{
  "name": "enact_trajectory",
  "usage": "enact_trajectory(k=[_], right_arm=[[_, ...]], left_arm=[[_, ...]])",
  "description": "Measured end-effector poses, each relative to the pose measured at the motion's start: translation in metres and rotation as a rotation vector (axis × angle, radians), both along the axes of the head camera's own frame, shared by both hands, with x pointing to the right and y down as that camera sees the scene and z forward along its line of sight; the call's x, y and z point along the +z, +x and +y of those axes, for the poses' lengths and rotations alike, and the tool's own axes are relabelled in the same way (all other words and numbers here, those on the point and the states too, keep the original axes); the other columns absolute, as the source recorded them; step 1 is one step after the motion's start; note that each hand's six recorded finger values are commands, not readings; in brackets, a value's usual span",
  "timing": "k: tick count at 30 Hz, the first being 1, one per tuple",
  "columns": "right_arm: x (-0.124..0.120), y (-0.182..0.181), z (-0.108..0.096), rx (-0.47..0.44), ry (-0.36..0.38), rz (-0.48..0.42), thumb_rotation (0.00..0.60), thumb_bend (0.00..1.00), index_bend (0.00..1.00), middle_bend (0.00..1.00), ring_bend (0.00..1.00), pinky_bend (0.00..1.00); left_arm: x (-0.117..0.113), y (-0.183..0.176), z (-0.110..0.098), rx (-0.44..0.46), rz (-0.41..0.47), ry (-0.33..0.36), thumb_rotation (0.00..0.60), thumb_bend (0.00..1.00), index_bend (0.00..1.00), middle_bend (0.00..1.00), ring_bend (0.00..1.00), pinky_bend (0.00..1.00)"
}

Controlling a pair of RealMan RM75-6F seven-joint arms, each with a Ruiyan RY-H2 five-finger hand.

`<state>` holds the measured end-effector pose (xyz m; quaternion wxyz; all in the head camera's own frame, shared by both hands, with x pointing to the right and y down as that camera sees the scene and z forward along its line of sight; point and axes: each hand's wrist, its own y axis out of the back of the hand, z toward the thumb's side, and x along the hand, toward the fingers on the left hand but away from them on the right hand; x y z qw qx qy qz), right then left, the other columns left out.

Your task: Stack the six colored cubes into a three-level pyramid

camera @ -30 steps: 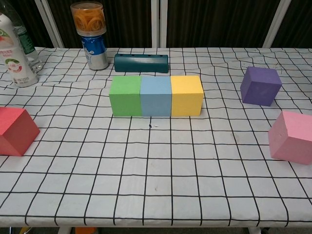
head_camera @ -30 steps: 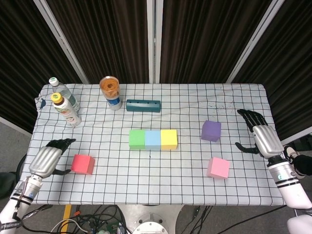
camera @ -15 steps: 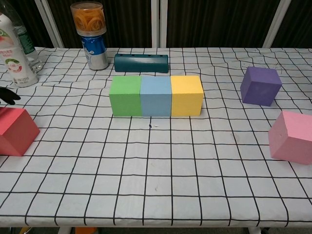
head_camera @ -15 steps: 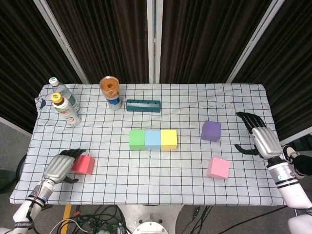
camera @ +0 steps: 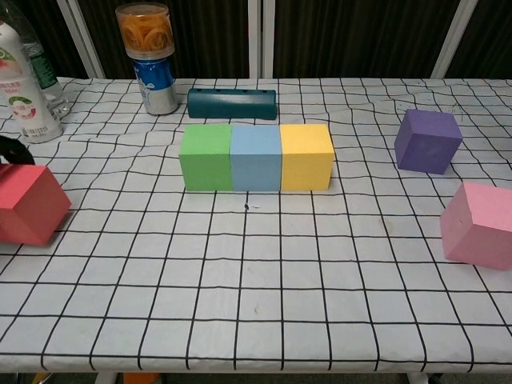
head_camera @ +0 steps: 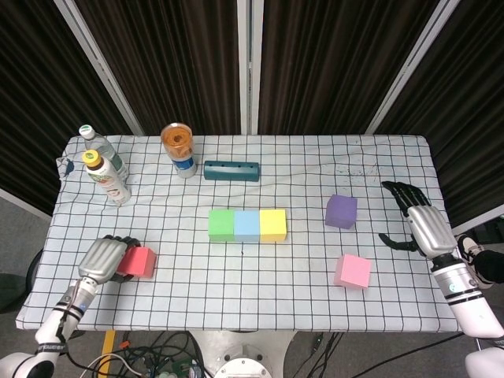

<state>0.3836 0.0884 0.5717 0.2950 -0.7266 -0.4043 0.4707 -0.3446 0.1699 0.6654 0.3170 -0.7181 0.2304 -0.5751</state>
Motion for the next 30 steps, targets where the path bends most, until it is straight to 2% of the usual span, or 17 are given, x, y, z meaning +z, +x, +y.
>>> enact_trajectory(k=[2, 6, 11, 21, 30], right_arm=[[-0.001, 0.0, 0.0, -0.001, 0.006, -0.002, 0.6, 0.18, 0.0, 0.07, 0.0, 0.0], [-0.004, -0.001, -0.001, -0.001, 0.019, -0.011, 0.6, 0.18, 0.0, 0.07, 0.0, 0.0], [-0.005, -0.001, 0.0, -0.001, 0.021, -0.018, 0.6, 0.17, 0.0, 0.07, 0.0, 0.0], [-0.009, 0.008, 0.003, 0.015, 0.023, -0.017, 0.6, 0.18, 0.0, 0.07, 0.0, 0.0], [-0.011, 0.015, 0.003, 0.031, 0.022, -0.016, 0.6, 0.17, 0.0, 0.07, 0.0, 0.0]], left_arm=[[-0.009, 0.008, -0.009, -0.001, 0.032, 0.021, 0.6, 0.17, 0.38, 0.45, 0.39, 0.36], [-0.036, 0.036, -0.04, 0.016, 0.121, 0.083, 0.6, 0.17, 0.38, 0.45, 0.39, 0.36], [-0.048, 0.069, -0.069, 0.062, 0.161, 0.089, 0.6, 0.16, 0.37, 0.44, 0.39, 0.36], [-0.041, 0.147, -0.112, 0.137, 0.145, 0.032, 0.6, 0.16, 0.35, 0.44, 0.39, 0.36], [-0.02, 0.2, -0.129, 0.148, 0.086, -0.017, 0.6, 0.16, 0.33, 0.44, 0.39, 0.36]])
